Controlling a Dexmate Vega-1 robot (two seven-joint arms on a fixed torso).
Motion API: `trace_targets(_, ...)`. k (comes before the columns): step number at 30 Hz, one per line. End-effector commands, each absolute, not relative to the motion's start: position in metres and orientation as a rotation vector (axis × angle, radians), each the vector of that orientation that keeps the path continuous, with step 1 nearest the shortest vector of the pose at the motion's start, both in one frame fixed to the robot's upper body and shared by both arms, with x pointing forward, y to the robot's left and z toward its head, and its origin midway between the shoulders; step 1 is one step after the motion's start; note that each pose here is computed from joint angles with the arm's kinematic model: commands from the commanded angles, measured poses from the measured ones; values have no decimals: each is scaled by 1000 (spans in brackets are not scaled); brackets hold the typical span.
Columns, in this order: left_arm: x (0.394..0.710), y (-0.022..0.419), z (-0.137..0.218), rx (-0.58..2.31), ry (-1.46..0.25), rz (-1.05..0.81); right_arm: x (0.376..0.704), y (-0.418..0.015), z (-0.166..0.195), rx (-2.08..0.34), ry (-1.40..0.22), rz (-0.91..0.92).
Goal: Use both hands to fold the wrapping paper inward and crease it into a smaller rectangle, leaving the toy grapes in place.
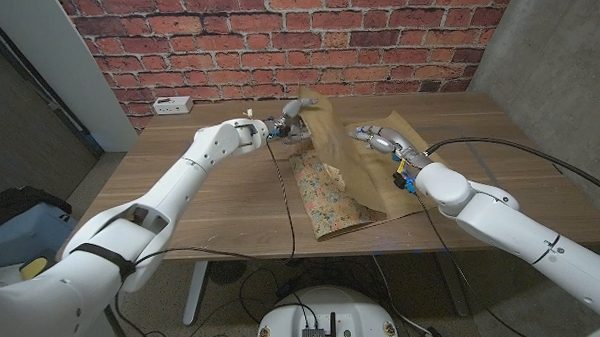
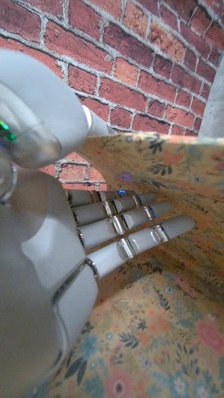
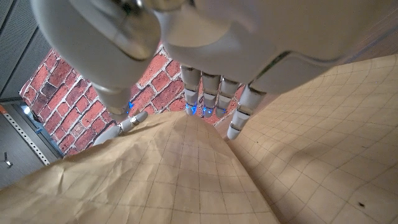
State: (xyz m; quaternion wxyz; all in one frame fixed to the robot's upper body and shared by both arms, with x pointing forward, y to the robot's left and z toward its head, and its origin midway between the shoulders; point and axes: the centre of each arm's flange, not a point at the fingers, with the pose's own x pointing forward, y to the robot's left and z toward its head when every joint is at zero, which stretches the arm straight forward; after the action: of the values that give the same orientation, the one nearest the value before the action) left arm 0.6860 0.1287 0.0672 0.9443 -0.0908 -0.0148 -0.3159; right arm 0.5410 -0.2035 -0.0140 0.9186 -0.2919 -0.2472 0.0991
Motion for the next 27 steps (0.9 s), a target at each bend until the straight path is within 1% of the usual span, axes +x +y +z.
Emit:
trace_targets(1,684,100,75,-276,-215,-993,543,-206,-2,-548,-518,268)
trace_targets(6,686,95,74,-283,-247,-1036,546,-211,2,-471,-530,304)
trace_targets(11,685,93,74,-281,-253,-1041,552,-224,4,-297,-593,356)
trace_targets(15,684,91,73,-291,-260,-1050,553,-229,5,-257,-616,369)
trace_targets(23,681,79,73,-300,-293,-1143,540,-223,19,-421,-578,294)
trace_targets(27,680,77,76,-248,-312,-1157,531,-221,27,-490,-560,261)
